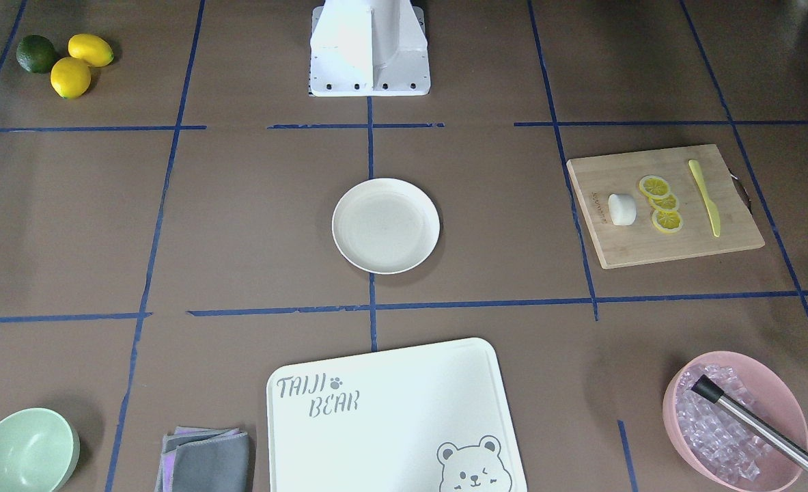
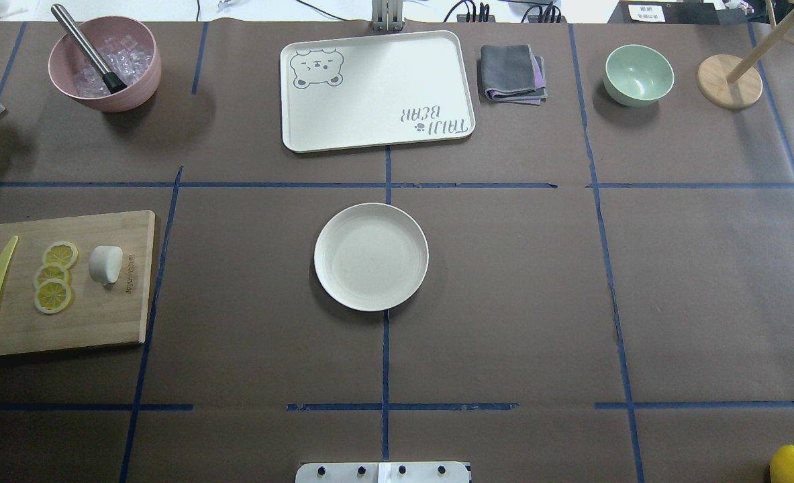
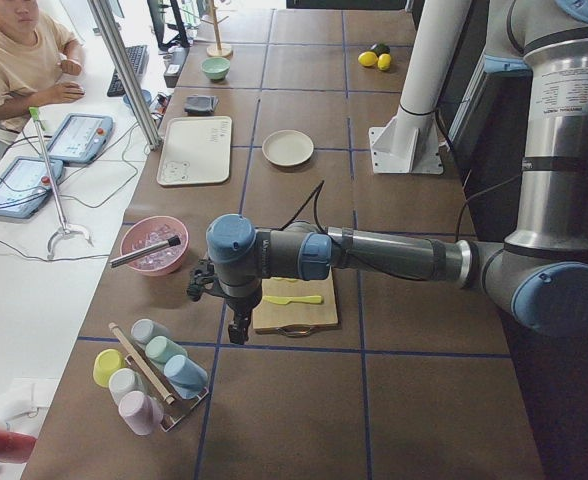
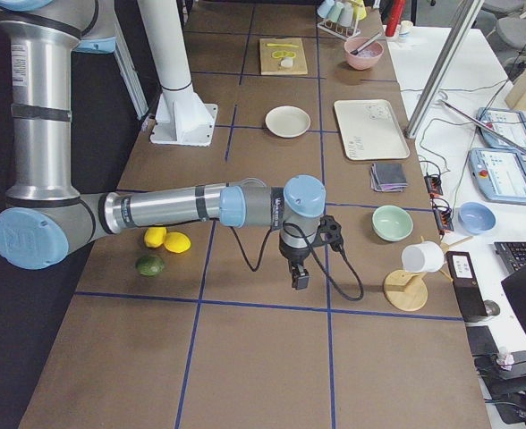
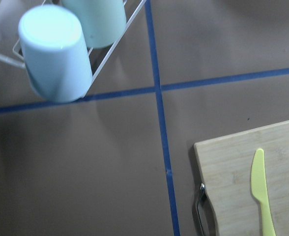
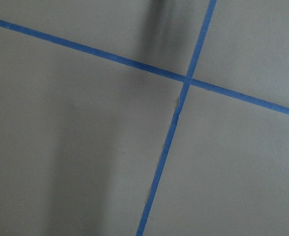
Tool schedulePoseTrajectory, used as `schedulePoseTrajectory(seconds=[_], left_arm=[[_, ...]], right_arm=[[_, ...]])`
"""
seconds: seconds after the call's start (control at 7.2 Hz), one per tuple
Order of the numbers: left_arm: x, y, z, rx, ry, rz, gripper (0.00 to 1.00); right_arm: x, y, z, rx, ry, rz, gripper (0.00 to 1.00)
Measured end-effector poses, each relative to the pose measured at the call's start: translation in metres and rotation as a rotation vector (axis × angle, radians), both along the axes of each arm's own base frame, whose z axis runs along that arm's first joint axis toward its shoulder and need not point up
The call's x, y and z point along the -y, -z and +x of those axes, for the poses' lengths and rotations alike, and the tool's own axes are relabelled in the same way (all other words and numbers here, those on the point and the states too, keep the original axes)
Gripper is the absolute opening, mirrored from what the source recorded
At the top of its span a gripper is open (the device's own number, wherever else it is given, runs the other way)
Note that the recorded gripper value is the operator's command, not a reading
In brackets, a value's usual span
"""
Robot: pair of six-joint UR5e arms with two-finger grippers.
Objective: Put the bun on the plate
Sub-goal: 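Lower the left gripper onto the white bun on the cutting board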
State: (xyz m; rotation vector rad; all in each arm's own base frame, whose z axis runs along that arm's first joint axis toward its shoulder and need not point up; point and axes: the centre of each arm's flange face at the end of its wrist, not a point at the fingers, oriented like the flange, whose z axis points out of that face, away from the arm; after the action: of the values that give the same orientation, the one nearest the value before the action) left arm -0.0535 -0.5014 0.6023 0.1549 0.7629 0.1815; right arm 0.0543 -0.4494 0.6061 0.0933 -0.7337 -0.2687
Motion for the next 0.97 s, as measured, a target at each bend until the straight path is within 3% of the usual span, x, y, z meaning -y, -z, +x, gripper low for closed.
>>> schedulePoseTrajectory(seconds=[0.28, 0.42, 0.69, 0.97], left_arm=[[0.014, 0.028, 0.021, -0.068, -0.040, 0.111, 1.00], [0.017, 0.044, 0.055, -0.135, -0.079, 0.120, 1.00], [0.006, 0.088, 0.151, -0.187, -0.073, -0.027, 1.00], [-0.023, 0.131, 0.241, -0.091, 0.022, -0.137, 1.00]], right_arm=[[-0.003, -0.001, 0.002, 0.000, -0.002, -0.001, 1.00], [-0.003, -0.001, 0.002, 0.000, -0.003, -0.001, 1.00], [-0.004, -0.001, 0.002, 0.000, -0.003, 0.000, 1.00], [-0.004, -0.002, 0.002, 0.000, -0.003, -0.001, 1.00]])
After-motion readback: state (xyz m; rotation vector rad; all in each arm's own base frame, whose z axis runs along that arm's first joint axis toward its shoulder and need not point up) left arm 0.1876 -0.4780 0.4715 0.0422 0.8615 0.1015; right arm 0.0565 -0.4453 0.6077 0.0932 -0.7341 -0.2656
